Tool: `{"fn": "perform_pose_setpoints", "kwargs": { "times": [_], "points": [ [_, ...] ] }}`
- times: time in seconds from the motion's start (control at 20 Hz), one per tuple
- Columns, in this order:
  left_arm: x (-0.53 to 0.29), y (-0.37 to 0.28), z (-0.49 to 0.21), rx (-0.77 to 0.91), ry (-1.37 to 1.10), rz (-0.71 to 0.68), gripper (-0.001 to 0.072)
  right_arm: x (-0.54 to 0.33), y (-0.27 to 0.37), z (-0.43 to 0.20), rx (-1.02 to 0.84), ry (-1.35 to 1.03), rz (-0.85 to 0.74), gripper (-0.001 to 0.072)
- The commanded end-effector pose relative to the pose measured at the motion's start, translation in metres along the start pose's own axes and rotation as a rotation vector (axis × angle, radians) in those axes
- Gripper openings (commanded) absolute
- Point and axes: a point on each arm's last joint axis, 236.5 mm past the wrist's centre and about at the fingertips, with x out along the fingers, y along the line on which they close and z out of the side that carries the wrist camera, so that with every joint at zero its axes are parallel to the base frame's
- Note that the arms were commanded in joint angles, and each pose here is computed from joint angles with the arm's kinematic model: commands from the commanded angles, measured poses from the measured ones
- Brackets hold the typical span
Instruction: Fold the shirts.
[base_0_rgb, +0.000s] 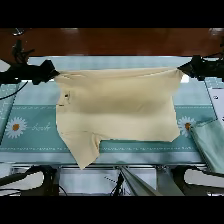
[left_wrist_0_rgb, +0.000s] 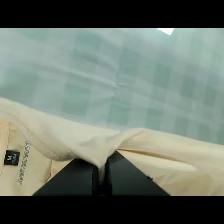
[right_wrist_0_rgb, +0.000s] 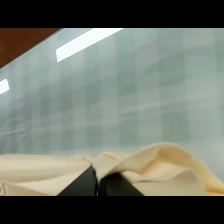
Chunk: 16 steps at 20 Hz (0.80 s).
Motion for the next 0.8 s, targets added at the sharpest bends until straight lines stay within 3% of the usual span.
{"fn": "perform_pose_setpoints", "kwargs": {
  "times": [0.0,0.2,0.4,0.6,0.75],
  "points": [
    [0.037,0.006,-0.010,-0.081,0.055,-0.025,0.0031,0.033,-0.028,0.004,0.083,0.047,0.014,0.0024],
    [0.030,0.003,-0.025,-0.065,0.135,-0.040,0.0030,0.035,-0.034,-0.013,0.105,0.125,0.016,0.0025],
    [0.003,0.001,-0.057,0.084,0.302,-0.073,0.0030,0.011,-0.020,-0.041,0.021,0.275,0.062,0.0024],
    [0.003,0.044,-0.109,0.095,0.472,0.032,0.0030,-0.001,-0.070,-0.096,-0.013,0.486,-0.152,0.0025],
    [0.014,0.062,-0.137,0.074,0.510,0.051,0.0031,0.010,-0.087,-0.119,0.033,0.509,-0.173,0.0024]
  ]
}}
